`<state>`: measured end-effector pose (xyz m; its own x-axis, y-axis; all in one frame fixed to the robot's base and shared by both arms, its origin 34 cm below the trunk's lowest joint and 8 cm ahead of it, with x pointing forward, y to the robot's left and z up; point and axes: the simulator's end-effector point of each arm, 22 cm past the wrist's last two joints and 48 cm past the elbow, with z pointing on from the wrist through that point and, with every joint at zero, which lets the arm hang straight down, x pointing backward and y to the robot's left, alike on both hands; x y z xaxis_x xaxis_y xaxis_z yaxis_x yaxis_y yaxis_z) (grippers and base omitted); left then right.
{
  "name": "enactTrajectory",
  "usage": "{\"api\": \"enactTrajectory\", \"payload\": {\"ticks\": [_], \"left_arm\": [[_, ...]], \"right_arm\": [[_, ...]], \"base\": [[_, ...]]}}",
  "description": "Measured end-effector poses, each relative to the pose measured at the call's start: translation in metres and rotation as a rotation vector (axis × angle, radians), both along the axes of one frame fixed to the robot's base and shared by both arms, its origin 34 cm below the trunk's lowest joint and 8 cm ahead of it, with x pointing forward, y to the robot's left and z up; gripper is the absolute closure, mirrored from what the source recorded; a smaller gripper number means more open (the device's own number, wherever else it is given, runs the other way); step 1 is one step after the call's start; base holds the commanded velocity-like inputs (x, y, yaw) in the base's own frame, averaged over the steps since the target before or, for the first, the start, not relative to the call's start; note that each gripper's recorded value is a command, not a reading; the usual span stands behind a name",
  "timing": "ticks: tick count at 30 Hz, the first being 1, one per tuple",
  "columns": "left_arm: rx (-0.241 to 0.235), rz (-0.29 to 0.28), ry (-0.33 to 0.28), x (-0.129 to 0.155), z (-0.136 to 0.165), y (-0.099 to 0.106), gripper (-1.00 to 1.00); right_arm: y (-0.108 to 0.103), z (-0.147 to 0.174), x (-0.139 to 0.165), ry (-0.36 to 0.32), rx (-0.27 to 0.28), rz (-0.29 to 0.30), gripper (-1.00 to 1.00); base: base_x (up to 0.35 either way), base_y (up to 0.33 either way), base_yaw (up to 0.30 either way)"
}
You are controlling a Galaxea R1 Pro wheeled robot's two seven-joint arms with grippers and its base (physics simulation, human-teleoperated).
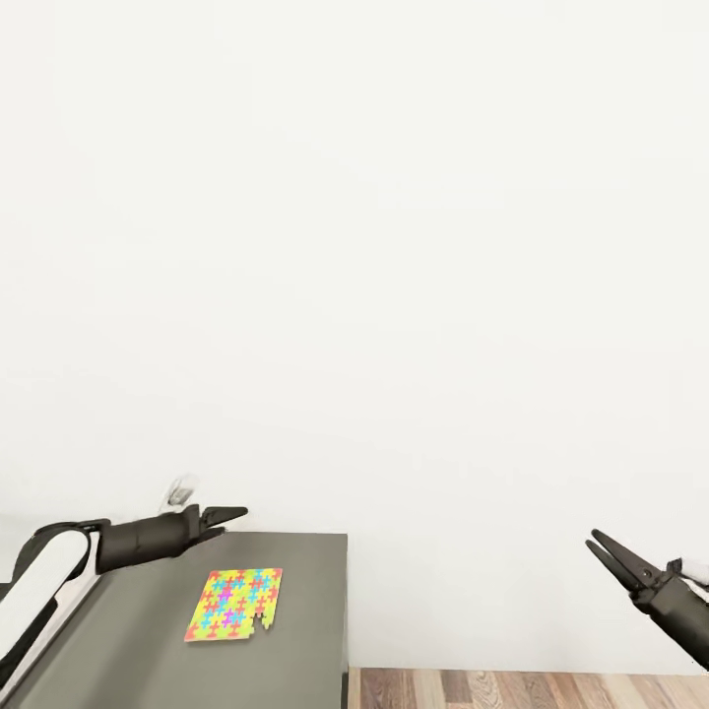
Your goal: Put all the toys in the child's room - the three board games (two on the bed and one on the table), the two jigsaw puzzles on the table, and the tennis ball on the table - inside the toy box on the table in the child's room.
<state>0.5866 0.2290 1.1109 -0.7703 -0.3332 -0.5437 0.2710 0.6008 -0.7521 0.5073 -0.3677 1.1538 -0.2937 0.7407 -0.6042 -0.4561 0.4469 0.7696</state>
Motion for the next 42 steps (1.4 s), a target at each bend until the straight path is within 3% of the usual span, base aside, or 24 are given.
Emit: {"api": "enactTrajectory", "payload": {"ticks": [4, 6, 7, 9, 11, 17, 19, 22, 25, 32, 42], "left_arm": [[0.105, 0.040, -0.049, 0.024, 0.011, 0.020, -1.00], [0.205, 0.096, -0.048, 0.046, 0.006, 0.045, -1.00], [0.231, 0.112, -0.045, 0.052, 0.004, 0.053, -1.00], [0.335, 0.175, -0.026, 0.076, -0.002, 0.084, -1.00], [0.399, 0.213, 0.004, 0.089, -0.012, 0.102, -1.00], [0.545, 0.279, 0.131, 0.114, -0.056, 0.130, -1.00], [0.588, 0.301, 0.146, 0.121, -0.067, 0.138, -1.00], [0.617, 0.310, 0.154, 0.129, -0.081, 0.136, -1.00], [0.644, 0.292, 0.182, 0.129, -0.103, 0.121, -1.00], [0.776, 0.242, 0.219, 0.120, -0.135, 0.105, -1.00], [0.835, 0.246, 0.252, 0.109, -0.166, 0.111, -1.00]], "right_arm": [[-0.012, -0.041, 0.014, 0.154, -0.106, -0.087, -1.00], [-0.021, -0.059, 0.018, 0.229, -0.158, -0.137, -1.00], [-0.023, -0.063, 0.019, 0.244, -0.168, -0.147, -1.00], [-0.027, -0.074, 0.021, 0.288, -0.195, -0.170, -1.00], [-0.024, -0.079, 0.023, 0.309, -0.209, -0.169, -1.00], [-0.011, -0.099, 0.029, 0.381, -0.253, -0.160, -1.00], [-0.009, -0.108, 0.031, 0.414, -0.276, -0.166, -1.00], [-0.008, -0.117, 0.033, 0.451, -0.306, -0.171, -1.00], [-0.001, -0.126, 0.032, 0.491, -0.321, -0.150, -1.00], [0.005, -0.139, 0.027, 0.556, -0.322, -0.122, -1.00], [0.015, -0.142, 0.030, 0.564, -0.324, -0.107, -1.00]], "base": [[0.000, 0.000, 0.000], [0.000, 0.000, 0.000], [0.000, 0.000, 0.000], [0.000, 0.000, 0.000], [0.000, 0.000, 0.000], [0.000, 0.000, 0.000], [0.000, 0.000, 0.000], [0.000, 0.000, 0.000], [0.000, 0.000, 0.000], [0.000, 0.000, 0.000], [0.000, 0.000, 0.000]]}}
